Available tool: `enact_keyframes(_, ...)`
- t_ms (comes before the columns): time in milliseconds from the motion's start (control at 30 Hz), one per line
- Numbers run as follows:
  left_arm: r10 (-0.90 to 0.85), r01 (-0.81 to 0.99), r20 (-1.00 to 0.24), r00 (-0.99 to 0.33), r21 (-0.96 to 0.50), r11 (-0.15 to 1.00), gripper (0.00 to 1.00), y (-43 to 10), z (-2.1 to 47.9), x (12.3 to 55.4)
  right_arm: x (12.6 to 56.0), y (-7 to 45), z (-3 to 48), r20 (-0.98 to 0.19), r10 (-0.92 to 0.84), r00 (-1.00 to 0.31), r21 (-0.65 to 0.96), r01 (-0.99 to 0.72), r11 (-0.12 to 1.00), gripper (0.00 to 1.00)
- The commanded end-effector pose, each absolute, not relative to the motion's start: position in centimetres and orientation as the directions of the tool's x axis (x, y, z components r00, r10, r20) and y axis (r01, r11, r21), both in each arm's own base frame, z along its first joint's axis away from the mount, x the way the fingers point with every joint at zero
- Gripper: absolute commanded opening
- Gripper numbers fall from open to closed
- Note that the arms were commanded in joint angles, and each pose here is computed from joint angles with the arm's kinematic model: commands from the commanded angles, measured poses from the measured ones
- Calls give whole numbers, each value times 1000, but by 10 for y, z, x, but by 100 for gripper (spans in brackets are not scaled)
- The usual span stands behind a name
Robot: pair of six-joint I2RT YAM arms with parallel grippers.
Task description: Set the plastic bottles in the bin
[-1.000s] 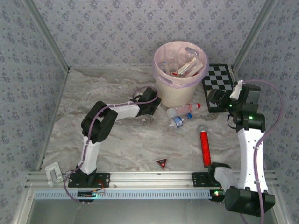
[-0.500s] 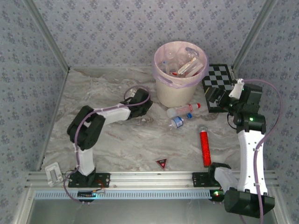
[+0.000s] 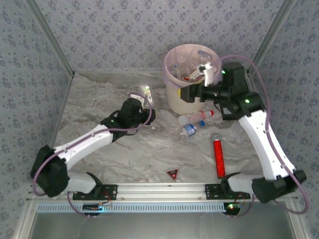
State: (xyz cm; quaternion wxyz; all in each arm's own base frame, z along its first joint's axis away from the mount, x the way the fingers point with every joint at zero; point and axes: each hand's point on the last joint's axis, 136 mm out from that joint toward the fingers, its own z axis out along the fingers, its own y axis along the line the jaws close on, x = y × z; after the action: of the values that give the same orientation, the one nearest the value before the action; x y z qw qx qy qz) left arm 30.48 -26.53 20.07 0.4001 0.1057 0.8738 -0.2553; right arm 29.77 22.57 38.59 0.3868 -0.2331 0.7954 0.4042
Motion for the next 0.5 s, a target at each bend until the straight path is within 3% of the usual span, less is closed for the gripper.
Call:
enact_keyframes(0,251,645,-799,-547,-211,734,0,-268,201,264,284,258,377,-782,-192,-592,461,-759,460,88)
enact_keyframes(133,241,710,-845,-478,-210,672,0,-266,220,246,287,284,360,-757,-316,-572,407,-791,457,100)
enact_keyframes(467,266,820,-871,-413,-229,524,0,-282,237,222,285,317,335,-703,-411,-581,468,-812,349,98)
